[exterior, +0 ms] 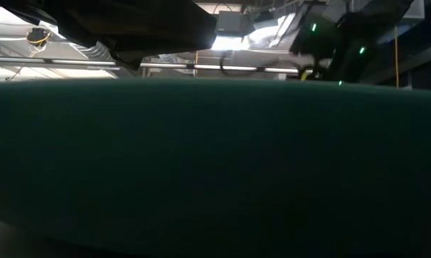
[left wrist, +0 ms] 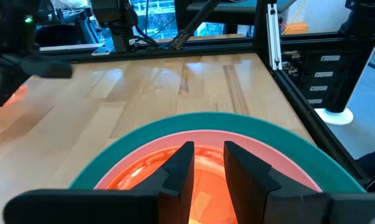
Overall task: Stack plastic plates
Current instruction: Stack the light orange plate on top of the light orange plate
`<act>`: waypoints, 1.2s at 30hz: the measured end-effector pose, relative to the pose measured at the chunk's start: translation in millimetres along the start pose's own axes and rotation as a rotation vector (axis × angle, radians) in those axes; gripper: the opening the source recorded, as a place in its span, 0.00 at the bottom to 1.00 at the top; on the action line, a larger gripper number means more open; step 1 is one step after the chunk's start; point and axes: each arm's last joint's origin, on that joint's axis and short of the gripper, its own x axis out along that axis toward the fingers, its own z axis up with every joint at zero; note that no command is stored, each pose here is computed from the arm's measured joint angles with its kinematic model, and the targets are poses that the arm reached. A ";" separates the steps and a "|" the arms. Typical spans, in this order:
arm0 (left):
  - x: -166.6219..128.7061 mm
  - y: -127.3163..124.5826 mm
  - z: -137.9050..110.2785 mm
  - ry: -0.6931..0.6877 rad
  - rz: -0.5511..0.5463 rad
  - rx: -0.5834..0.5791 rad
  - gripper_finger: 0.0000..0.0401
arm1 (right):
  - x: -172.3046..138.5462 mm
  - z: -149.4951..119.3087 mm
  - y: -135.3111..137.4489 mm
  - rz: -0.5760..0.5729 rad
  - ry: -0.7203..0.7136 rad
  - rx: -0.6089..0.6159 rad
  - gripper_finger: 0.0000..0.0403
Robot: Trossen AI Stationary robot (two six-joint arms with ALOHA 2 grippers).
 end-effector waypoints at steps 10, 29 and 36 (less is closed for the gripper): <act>-0.3 -0.5 0.8 -0.007 -0.002 -0.007 0.20 | -55.6 25.9 83.1 0.206 -0.237 -0.219 0.01; -28.7 -19.5 16.6 -0.068 -0.005 0.077 0.20 | -115.9 18.9 164.3 0.471 -0.611 -0.286 0.01; -39.5 -27.6 15.4 -0.076 -0.018 0.112 0.20 | -108.6 21.4 185.0 0.567 -0.681 -0.271 0.01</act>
